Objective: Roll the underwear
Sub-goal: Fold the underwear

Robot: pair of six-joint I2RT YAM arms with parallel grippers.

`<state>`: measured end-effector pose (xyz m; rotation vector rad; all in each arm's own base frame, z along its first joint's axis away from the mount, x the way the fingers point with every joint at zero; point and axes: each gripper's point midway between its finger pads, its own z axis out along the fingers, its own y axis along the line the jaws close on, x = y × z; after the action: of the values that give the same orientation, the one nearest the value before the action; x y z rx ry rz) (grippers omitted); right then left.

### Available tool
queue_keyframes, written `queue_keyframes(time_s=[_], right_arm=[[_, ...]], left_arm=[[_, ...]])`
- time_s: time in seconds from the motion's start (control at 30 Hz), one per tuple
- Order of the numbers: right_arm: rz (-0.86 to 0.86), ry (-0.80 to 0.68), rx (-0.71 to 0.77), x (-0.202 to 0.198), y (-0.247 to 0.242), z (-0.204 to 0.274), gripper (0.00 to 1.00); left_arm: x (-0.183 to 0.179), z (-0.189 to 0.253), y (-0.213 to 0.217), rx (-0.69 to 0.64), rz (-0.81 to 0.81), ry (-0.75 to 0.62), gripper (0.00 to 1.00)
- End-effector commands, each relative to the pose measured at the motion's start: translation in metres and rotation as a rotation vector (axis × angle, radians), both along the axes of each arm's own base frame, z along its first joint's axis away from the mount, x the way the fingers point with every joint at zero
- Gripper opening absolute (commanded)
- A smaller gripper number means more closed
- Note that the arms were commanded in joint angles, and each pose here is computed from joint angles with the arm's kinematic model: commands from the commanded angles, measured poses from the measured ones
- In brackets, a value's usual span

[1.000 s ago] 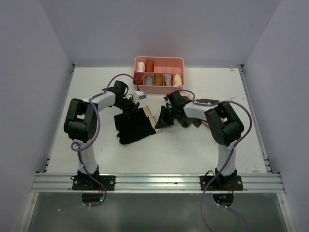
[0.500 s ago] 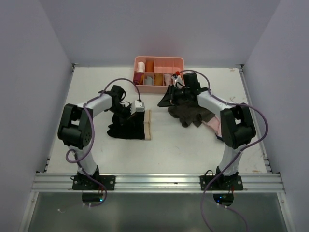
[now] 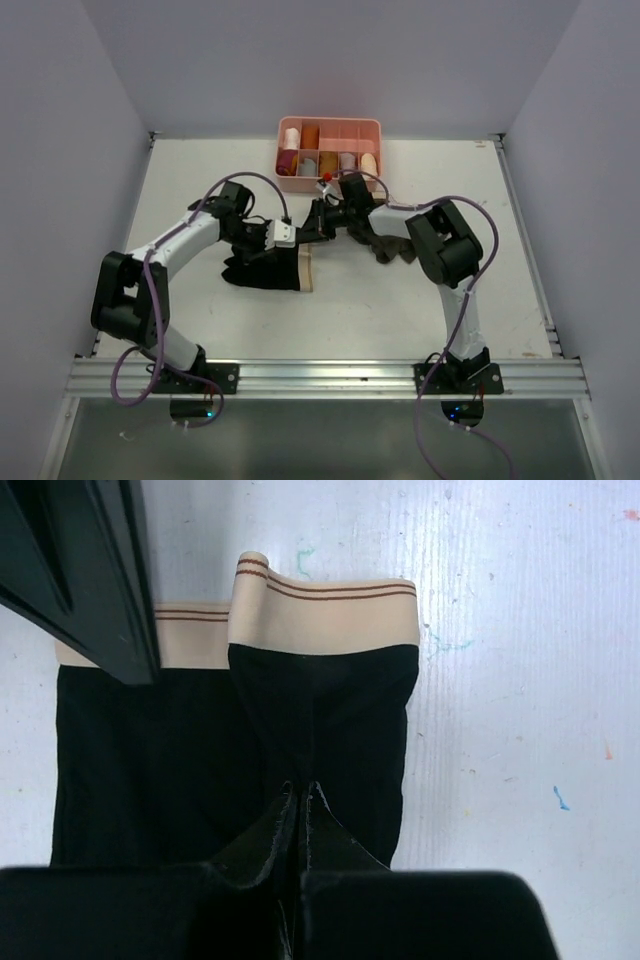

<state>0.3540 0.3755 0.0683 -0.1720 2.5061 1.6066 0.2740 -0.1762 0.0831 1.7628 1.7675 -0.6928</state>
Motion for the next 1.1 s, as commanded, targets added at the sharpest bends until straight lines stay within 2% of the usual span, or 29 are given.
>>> queue_keyframes(time_s=[0.0,0.17,0.3,0.43,0.63,1.07], right_arm=[[0.052,-0.056,0.080,-0.012,0.007,0.020,0.15],[0.093,0.001,0.085,-0.042,0.018,0.009,0.16],[0.106,0.084,0.105,-0.048,0.022,-0.007,0.15],[0.114,0.076,0.072,-0.052,0.019,-0.017,0.15],[0.195,0.127,-0.050,-0.073,0.007,-0.045,0.14],[0.260,0.194,-0.102,-0.092,-0.004,-0.068,0.13]], left_arm=[[0.005,0.009,-0.006,-0.028,-0.043,-0.081,0.00],[0.003,0.018,-0.008,-0.044,-0.051,-0.100,0.00],[0.001,0.026,-0.009,-0.052,-0.048,-0.115,0.00],[0.004,0.035,-0.010,-0.059,-0.037,-0.125,0.00],[0.027,0.051,-0.016,-0.080,0.038,-0.139,0.00],[0.076,0.059,-0.020,-0.094,0.121,-0.231,0.00]])
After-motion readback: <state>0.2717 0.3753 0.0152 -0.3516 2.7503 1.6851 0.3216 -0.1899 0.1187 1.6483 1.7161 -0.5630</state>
